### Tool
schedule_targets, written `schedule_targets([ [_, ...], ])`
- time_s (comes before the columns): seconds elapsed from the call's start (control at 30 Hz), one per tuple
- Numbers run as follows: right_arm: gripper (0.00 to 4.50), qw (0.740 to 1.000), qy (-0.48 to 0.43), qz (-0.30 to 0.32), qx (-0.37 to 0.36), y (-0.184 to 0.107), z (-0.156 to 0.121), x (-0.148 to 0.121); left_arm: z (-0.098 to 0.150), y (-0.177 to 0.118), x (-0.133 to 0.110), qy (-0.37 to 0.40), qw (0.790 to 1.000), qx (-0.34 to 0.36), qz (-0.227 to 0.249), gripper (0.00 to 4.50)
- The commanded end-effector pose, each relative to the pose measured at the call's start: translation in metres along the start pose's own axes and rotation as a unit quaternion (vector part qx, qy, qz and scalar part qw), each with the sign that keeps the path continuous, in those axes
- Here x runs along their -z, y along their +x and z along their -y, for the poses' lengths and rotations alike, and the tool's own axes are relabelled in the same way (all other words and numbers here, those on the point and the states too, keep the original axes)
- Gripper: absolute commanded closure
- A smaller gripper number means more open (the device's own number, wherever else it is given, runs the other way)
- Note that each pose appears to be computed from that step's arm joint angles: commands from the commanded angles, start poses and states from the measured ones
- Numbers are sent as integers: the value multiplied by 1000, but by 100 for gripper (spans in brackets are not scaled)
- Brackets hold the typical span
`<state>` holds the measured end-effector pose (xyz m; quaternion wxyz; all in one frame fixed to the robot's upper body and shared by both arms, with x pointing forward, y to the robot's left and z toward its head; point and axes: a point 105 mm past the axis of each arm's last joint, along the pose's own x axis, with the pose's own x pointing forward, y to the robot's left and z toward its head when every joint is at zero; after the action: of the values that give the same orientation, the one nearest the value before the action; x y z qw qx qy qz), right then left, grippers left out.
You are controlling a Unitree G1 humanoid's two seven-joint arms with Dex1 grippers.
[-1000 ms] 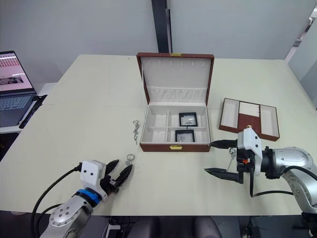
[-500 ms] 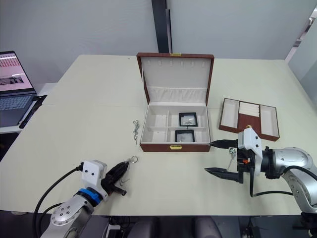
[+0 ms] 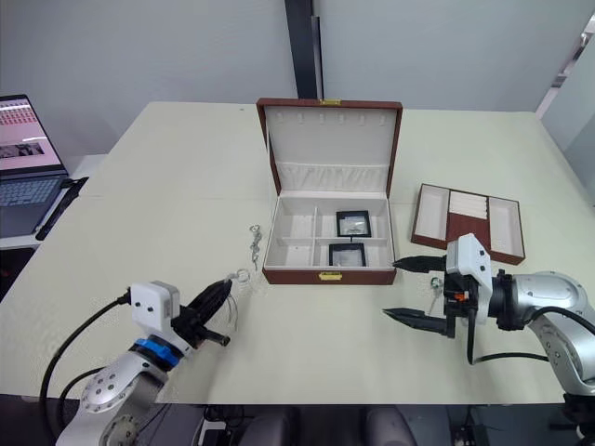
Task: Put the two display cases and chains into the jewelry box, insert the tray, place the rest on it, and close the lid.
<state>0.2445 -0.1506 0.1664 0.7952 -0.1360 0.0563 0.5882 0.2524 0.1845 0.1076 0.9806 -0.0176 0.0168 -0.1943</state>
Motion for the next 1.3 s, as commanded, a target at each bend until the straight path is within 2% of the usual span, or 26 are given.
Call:
schedule_targets([
  [0.03, 0, 1000, -19, 17, 7, 0, 3, -11, 8, 7, -29, 17, 999, 21, 36, 446],
  [0.23, 0, 999, -25, 30, 37, -1, 12, -19, 16, 31, -54, 24, 997, 57, 51, 446],
  [0.4, 0, 995, -23, 43, 85, -6, 25, -26, 20, 66, -79, 36, 993, 92, 68, 446],
  [0.57, 0, 992, -28, 52, 115, -7, 32, -33, 27, 99, -89, 38, 992, 101, 70, 446],
  [0.77, 0, 988, -31, 59, 139, -9, 36, -36, 38, 121, -88, 29, 993, 98, 64, 446],
  [0.93, 0, 987, -29, 62, 147, -8, 35, -37, 43, 131, -74, 21, 996, 76, 43, 446],
  [1.1, 0, 986, -27, 62, 150, -7, 35, -38, 40, 136, -65, 16, 998, 55, 37, 446],
  [1.3, 0, 986, -27, 60, 150, -7, 36, -38, 37, 144, -67, 4, 998, 35, 44, 446],
])
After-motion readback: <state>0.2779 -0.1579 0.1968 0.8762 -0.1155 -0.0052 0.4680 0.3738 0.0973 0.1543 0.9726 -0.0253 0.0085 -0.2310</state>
